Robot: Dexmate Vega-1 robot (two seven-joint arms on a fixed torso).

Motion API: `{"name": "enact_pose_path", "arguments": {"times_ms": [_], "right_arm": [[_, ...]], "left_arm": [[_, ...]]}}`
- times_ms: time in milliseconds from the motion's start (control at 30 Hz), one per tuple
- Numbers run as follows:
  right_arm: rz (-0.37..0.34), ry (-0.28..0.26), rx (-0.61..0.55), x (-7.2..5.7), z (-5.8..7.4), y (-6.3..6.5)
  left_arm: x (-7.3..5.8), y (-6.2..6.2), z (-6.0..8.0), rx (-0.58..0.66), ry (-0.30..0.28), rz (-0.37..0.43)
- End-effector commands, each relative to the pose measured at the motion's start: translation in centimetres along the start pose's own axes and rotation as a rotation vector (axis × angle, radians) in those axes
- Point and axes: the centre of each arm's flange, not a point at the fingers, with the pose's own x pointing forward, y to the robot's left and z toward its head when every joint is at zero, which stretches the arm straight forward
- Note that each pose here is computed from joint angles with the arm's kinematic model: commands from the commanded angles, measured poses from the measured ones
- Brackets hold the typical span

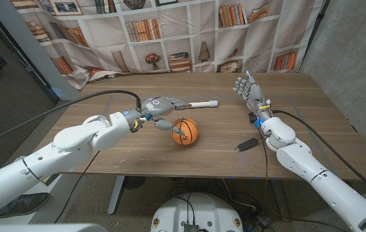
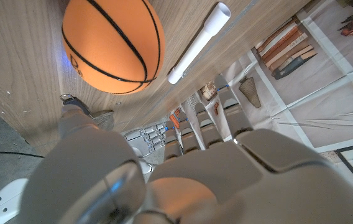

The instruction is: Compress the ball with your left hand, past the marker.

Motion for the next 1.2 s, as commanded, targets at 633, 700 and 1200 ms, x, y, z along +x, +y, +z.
{"name": "enact_pose_path", "arguments": {"times_ms": [633, 700, 1200], "right_arm": [[-0.006, 0.008, 0.005, 0.2, -0.4, 0.1], [-0.010, 0.010, 0.005, 0.1, -0.4, 0.0], [-0.006, 0.016, 0.003, -0.2, -0.5, 0.0]], "left_arm": [[2.4, -1.7, 0.8, -0.029, -0.072, -0.055], [2.5, -1.9, 0.9, -0.035, -0.073, -0.062], [3.3, -3.1, 1.4, -0.075, -0.084, -0.108]]}}
